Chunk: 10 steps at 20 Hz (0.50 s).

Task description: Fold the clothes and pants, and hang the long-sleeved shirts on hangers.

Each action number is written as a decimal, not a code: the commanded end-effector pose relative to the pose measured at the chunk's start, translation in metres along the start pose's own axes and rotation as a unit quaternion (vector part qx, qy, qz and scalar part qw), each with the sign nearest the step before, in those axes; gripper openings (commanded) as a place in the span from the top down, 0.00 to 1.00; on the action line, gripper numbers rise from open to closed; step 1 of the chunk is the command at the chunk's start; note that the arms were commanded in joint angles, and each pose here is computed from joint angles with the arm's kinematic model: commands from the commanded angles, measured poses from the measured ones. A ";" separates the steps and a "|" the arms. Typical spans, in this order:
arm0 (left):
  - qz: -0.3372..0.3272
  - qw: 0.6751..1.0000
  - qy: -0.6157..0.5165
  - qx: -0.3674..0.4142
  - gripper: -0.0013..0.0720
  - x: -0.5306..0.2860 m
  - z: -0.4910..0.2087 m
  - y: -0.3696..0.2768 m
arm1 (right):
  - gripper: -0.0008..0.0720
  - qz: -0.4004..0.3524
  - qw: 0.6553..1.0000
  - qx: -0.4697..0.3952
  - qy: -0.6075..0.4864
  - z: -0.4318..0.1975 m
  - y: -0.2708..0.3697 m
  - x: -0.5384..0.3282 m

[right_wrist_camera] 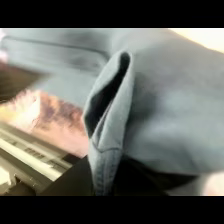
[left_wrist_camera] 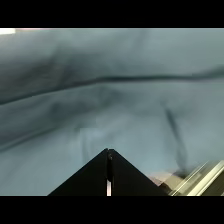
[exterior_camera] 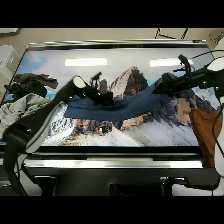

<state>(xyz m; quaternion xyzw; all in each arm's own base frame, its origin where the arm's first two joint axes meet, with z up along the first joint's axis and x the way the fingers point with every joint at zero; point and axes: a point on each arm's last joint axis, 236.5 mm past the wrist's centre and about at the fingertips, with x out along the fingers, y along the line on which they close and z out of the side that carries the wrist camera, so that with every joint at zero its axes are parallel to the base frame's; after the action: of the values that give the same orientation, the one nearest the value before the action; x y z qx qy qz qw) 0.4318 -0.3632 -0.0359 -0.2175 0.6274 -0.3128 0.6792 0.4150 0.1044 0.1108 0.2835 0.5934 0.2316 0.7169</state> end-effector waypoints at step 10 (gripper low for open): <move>-0.146 0.979 -0.027 -0.136 0.95 0.123 -0.027 -0.096 | 0.94 0.000 0.999 -0.031 -0.043 -0.028 0.065 -0.036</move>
<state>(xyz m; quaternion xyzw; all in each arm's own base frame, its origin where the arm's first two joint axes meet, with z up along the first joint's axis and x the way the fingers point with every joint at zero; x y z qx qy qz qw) 0.3684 -0.5192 -0.0660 -0.3835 0.6340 -0.3293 0.5853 0.3751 0.1241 0.1813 0.2641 0.5540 0.2368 0.7532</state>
